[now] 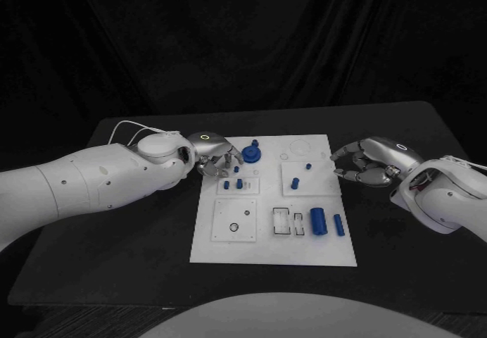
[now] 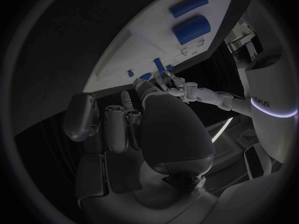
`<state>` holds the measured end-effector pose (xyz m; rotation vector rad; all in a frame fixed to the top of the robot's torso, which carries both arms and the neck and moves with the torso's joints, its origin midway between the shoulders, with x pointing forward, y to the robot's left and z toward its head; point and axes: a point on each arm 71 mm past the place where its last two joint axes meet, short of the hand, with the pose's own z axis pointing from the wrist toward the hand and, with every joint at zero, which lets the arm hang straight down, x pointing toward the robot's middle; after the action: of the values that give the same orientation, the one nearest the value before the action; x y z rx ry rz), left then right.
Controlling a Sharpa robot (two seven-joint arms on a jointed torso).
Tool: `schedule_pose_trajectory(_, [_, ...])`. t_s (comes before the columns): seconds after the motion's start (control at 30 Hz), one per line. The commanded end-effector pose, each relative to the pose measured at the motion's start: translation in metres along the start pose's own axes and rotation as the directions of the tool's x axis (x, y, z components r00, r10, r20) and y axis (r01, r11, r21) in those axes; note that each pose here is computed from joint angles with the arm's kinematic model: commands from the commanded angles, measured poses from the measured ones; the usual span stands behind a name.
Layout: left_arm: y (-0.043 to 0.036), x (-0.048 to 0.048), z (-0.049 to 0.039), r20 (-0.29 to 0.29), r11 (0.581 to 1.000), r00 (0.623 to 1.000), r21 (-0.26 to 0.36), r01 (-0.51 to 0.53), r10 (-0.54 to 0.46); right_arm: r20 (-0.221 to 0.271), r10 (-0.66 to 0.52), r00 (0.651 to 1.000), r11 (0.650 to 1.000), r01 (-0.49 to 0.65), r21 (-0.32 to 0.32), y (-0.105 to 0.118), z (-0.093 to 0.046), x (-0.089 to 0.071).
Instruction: Assemble the parts on the task board
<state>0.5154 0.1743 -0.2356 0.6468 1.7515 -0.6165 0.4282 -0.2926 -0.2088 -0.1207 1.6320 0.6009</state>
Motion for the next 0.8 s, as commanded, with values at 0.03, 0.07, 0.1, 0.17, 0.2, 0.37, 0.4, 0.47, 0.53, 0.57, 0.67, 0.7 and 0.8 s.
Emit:
schedule_pose_trajectory(0.03, [0.0075,-0.0063,-0.0076,0.098,1.000,0.995,-0.006,-0.018,0.019,0.042,0.003,0.999,1.000,-0.003,-0.001,0.001,-0.005,-0.004])
schedule_pose_trajectory(0.07, [0.0096,-0.0075,-0.0097,0.111,1.000,0.994,-0.010,-0.022,0.023,0.048,0.004,0.999,1.000,-0.004,-0.001,0.001,-0.006,-0.005])
schedule_pose_trajectory(0.1, [0.0133,-0.0099,-0.0136,0.135,0.999,0.990,-0.017,-0.028,0.030,0.059,0.004,0.998,1.000,-0.004,-0.001,0.001,-0.007,-0.007])
schedule_pose_trajectory(0.17, [0.0207,-0.0158,-0.0215,0.184,0.999,0.982,-0.031,-0.041,0.046,0.076,0.002,0.997,1.000,-0.001,-0.002,0.002,-0.007,-0.012])
schedule_pose_trajectory(0.2, [0.0251,-0.0195,-0.0268,0.213,0.998,0.976,-0.040,-0.046,0.053,0.085,0.000,0.996,1.000,0.000,-0.002,0.002,-0.007,-0.015])
schedule_pose_trajectory(0.37, [0.0411,-0.0372,-0.0605,0.392,0.997,0.919,-0.037,0.063,-0.043,0.164,-0.011,0.986,1.000,0.015,-0.026,0.010,-0.001,-0.038])
schedule_pose_trajectory(0.4, [0.0425,-0.0390,-0.0655,0.415,0.996,0.908,-0.031,0.084,-0.064,0.176,-0.013,0.984,0.999,0.018,-0.030,0.012,0.000,-0.042])
schedule_pose_trajectory(0.47, [0.0462,-0.0433,-0.0791,0.473,0.987,0.870,-0.004,0.158,-0.138,0.207,-0.020,0.978,0.999,0.028,-0.038,0.016,0.003,-0.054])
schedule_pose_trajectory(0.53, [0.0500,-0.0460,-0.0918,0.512,0.965,0.823,0.043,0.259,-0.244,0.228,-0.035,0.973,0.998,0.045,-0.039,0.020,0.007,-0.066])
schedule_pose_trajectory(0.57, [0.0513,-0.0467,-0.0961,0.522,0.951,0.802,0.067,0.303,-0.292,0.232,-0.044,0.972,0.998,0.054,-0.037,0.021,0.009,-0.071])
schedule_pose_trajectory(0.67, [0.0543,-0.0485,-0.1080,0.536,0.877,0.706,0.162,0.453,-0.463,0.218,-0.083,0.972,0.996,0.090,-0.026,0.026,0.019,-0.083])
schedule_pose_trajectory(0.7, [0.0546,-0.0492,-0.1108,0.537,0.840,0.660,0.201,0.504,-0.525,0.204,-0.098,0.974,0.994,0.104,-0.019,0.027,0.023,-0.086])
schedule_pose_trajectory(0.8, [0.0522,-0.0524,-0.1139,0.524,0.714,0.509,0.329,0.618,-0.682,0.146,-0.151,0.978,0.988,0.153,-0.002,0.031,0.034,-0.088])
